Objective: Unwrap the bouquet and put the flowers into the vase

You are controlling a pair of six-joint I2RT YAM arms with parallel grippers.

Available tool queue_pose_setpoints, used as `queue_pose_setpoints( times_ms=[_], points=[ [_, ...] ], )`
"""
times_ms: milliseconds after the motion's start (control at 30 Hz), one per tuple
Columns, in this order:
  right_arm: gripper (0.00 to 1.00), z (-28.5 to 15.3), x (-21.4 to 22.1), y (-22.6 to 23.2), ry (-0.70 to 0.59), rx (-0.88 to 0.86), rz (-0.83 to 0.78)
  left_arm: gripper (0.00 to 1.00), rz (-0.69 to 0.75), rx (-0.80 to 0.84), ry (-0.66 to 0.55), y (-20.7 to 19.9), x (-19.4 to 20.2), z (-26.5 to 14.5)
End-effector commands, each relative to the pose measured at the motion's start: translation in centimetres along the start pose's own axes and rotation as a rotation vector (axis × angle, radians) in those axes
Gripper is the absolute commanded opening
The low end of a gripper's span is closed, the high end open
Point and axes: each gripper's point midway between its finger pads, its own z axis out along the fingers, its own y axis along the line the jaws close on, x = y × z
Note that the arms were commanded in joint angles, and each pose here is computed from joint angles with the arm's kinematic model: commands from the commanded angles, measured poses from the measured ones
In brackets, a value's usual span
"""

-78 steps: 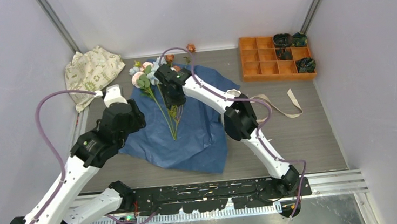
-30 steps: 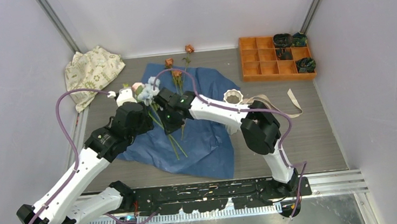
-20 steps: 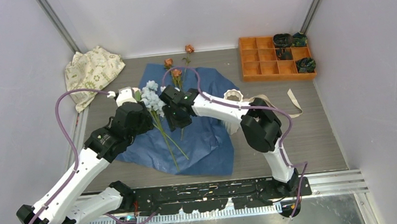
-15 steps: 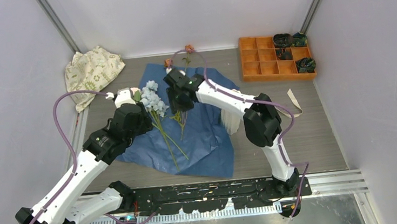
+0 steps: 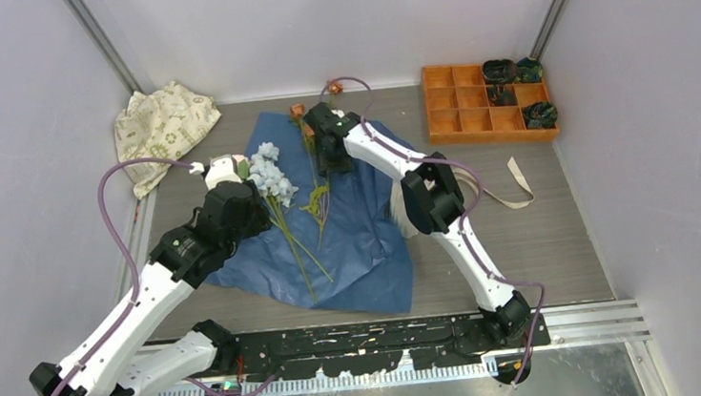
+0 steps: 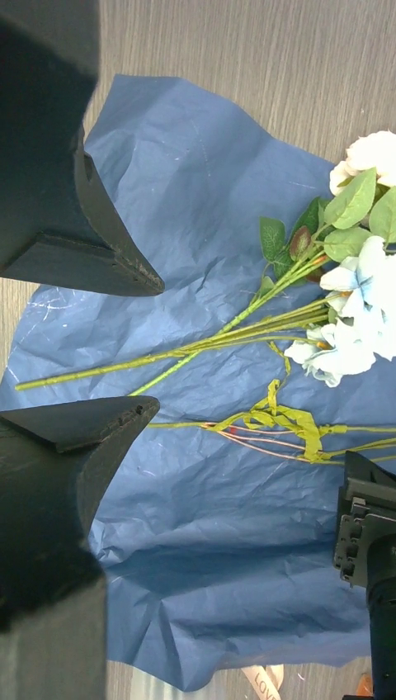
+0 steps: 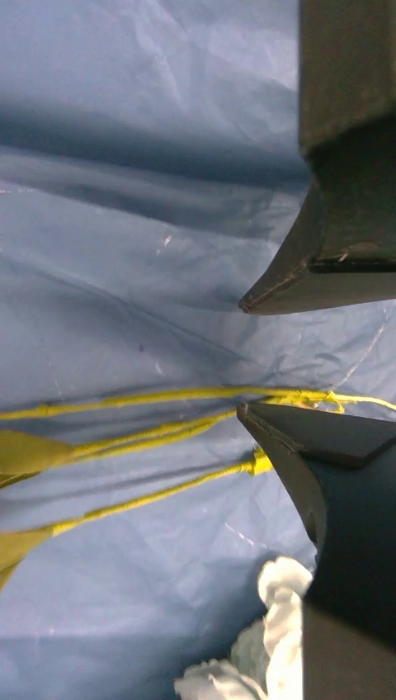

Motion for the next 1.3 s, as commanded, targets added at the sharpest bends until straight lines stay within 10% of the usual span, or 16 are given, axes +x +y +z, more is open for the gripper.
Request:
queue_pose_setpoints(
  times_ms=[0, 333, 633, 967, 1267],
  points=[
    [0.5, -1.8, -0.6, 1.7, -0.027, -0.055, -0.008, 0.49, -0.027, 0.007, -0.031, -0.6, -0.8, 0.6],
    [0.45, -0.5, 0.5, 2.2, 0.006, -0.088, 0.009, 0.49, -0.024, 0.012, 0.0, -1.1, 0.0, 1.4],
    [0.01, -0.5, 0.3, 2.0, 0.004, -0.075, 0.007, 0.48, -0.028, 0.011, 0.0, -0.9, 0.1, 1.3],
    [0.01, -9.8, -2.0, 2.8, -0.139, -0.135, -0.036, 0.48, -0.031, 0.007, -0.009, -0.6, 0.0, 1.0],
    [0.01, -15.5, 4.4, 3.1, -0.1, -0.143, -0.166, 0.48, -0.042, 0.023, -0.003, -0.9, 0.1, 0.9]
  ],
)
